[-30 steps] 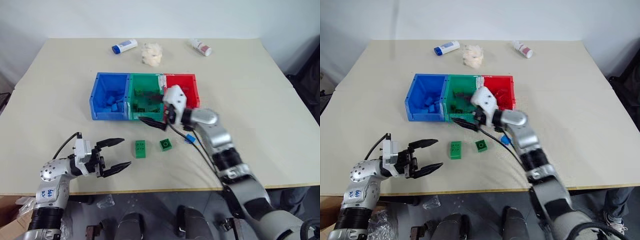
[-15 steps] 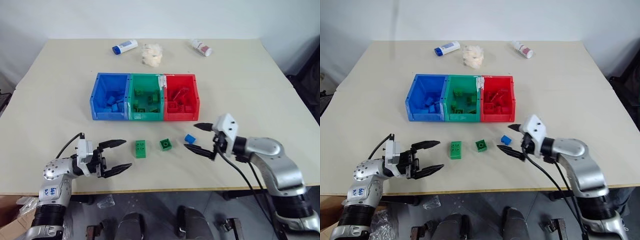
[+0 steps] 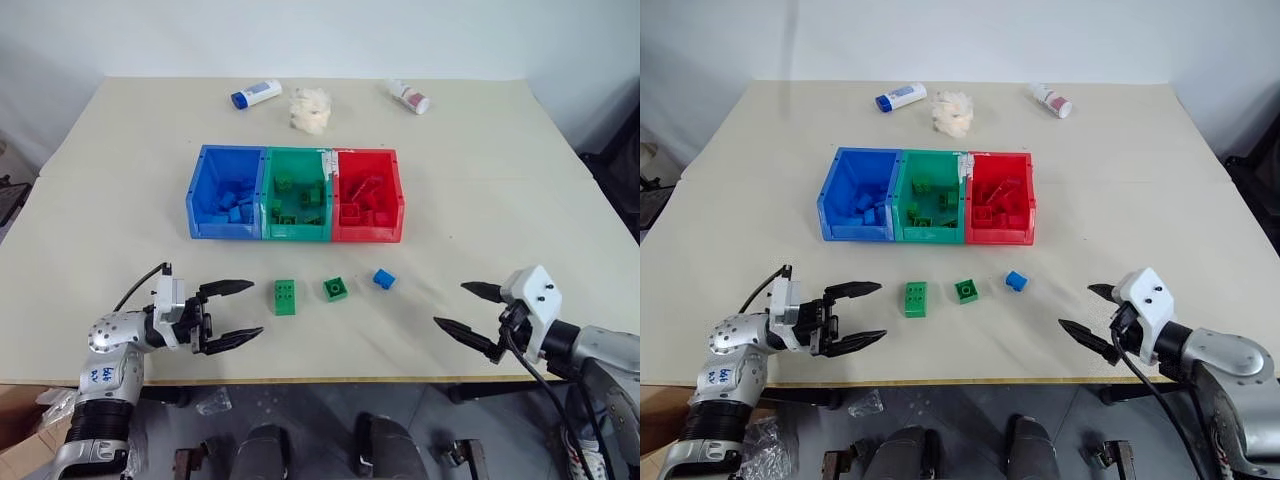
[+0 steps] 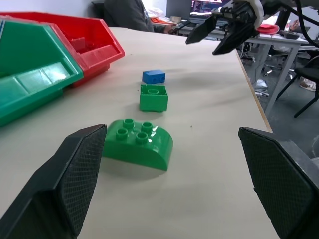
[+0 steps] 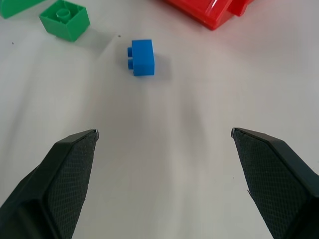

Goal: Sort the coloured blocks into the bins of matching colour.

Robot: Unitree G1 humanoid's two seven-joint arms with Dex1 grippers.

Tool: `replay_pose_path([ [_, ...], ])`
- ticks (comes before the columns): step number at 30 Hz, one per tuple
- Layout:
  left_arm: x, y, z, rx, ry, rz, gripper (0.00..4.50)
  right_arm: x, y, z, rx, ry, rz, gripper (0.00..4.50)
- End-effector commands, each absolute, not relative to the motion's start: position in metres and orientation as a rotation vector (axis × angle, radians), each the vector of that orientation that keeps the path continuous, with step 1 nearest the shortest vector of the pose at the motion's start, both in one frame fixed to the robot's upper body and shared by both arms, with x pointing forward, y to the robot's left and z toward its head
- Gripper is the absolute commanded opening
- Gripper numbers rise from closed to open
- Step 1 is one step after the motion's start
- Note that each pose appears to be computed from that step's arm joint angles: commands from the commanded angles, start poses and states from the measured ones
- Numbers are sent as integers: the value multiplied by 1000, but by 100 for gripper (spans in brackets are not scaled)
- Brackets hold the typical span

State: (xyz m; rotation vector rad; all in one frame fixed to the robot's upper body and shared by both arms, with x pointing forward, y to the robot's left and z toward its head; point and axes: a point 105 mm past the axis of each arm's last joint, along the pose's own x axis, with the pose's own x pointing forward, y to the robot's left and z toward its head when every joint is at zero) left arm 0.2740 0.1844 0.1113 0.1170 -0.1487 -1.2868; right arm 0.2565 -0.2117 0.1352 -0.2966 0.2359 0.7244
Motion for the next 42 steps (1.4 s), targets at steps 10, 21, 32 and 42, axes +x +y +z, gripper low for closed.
replay_pose_path([
  [10,267,187,111,118,-130,-1290,450,294,-168,128,-312,157,808,448],
  [21,255,191,109,128,-122,-1249,450,331,-130,112,-272,166,825,388],
  [32,249,191,107,120,-121,-1234,450,319,-130,123,-287,126,854,92],
  [42,252,188,106,112,-124,-1247,450,308,-107,153,-276,39,931,92],
])
